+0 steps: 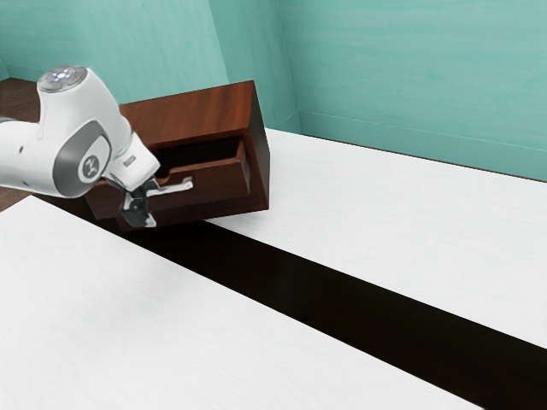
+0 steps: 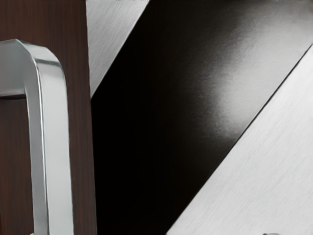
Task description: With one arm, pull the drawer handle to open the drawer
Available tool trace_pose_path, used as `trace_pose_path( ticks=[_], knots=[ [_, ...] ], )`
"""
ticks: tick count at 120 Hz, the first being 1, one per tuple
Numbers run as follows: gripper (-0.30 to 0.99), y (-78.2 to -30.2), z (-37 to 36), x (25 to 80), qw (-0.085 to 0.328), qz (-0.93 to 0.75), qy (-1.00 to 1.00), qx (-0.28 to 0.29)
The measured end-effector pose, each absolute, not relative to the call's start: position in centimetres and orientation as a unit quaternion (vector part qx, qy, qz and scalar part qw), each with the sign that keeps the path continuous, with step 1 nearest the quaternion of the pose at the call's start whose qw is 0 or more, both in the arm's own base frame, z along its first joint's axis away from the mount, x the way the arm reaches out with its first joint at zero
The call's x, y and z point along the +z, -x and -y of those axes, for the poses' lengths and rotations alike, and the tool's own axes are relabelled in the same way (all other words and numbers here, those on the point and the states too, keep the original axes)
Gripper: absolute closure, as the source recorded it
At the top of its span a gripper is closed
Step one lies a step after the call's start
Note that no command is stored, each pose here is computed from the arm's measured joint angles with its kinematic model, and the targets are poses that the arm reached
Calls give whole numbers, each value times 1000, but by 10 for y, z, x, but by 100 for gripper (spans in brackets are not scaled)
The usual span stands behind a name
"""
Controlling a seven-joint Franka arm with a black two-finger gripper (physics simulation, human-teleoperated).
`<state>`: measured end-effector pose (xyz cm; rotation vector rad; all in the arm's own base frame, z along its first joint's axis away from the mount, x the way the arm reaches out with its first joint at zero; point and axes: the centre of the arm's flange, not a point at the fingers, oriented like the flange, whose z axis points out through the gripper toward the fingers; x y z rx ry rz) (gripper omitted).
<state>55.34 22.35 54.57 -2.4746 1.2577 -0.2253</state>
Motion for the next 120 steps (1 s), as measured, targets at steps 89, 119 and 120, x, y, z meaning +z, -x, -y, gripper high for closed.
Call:
trace_pose_path(
  ticks=[89,119,120],
  knots=[
    [2,-452,-71,750,168,-395,887,-167],
    [0,-553,-48,683,60,-276,957,-69],
    [0,-553,-48,682,59,-272,958,-68]
  ],
)
